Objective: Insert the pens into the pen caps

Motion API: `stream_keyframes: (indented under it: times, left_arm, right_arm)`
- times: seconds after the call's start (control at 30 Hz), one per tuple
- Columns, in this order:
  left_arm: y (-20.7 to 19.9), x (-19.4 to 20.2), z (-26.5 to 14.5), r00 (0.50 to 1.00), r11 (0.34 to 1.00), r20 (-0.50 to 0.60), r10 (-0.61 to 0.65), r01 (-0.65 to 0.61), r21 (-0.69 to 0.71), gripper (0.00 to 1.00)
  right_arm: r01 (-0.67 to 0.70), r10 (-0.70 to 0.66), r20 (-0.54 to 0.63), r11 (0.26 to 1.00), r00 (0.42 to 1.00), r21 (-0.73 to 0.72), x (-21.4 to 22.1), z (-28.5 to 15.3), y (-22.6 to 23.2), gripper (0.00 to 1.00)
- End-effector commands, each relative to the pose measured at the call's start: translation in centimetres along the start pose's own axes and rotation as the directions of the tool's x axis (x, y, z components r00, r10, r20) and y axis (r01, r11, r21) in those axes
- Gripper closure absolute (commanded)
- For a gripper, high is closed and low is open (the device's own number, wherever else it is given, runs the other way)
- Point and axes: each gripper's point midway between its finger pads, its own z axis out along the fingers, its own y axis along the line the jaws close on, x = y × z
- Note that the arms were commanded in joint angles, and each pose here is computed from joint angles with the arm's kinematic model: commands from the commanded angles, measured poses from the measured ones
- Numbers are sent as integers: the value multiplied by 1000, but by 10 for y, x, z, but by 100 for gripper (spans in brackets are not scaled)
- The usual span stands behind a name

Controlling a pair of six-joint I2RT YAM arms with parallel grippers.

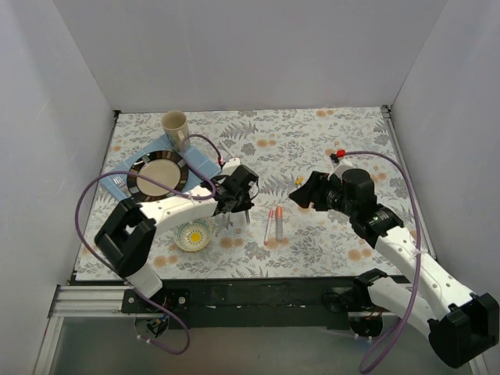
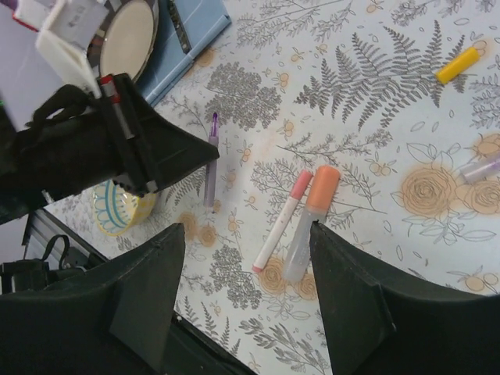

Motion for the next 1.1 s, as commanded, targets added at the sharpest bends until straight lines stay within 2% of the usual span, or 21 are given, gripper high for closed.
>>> stream_keyframes:
  times: [0.0,0.07,0.1,0.2,0.3,0.57,0.77,0.93,1.07]
  left_arm:
    - [-54,-31,-62,980,901,157,118,-172,399,100]
    - [-71,-44,-96,957,809,258,131,-254,530,100]
    - [-72,-32,-100,953,767,253,164,-285,574,100]
    - [-82,-32,-130,932,662,322,169,-350,663,100]
    - [-85,-30,-138,927,623,334,171,-364,692,100]
    - [-95,-34,-145,923,587,355,149,-372,720,100]
    - [-98,-34,-151,922,558,363,136,-374,740,100]
    - [-100,-32,-155,920,534,371,125,-378,757,100]
    - [-97,-30,-151,922,544,367,122,-371,753,100]
  right_arm:
    - [21,-4,106,986,994,-166,-49,4,49,28]
    - [34,-4,134,975,991,-219,-59,9,60,28]
    - [46,-13,124,962,992,-270,-58,9,69,27]
    - [67,-30,97,910,995,-410,-55,15,92,29]
    - [36,-9,61,893,998,-448,-50,22,97,31]
    - [-13,-4,-37,889,999,-458,-21,41,98,36]
    - [-20,9,-28,896,1000,-443,-18,43,96,52]
    - [-31,25,-20,899,1000,-436,-20,44,95,53]
    - [-65,76,9,909,997,-412,-25,42,92,53]
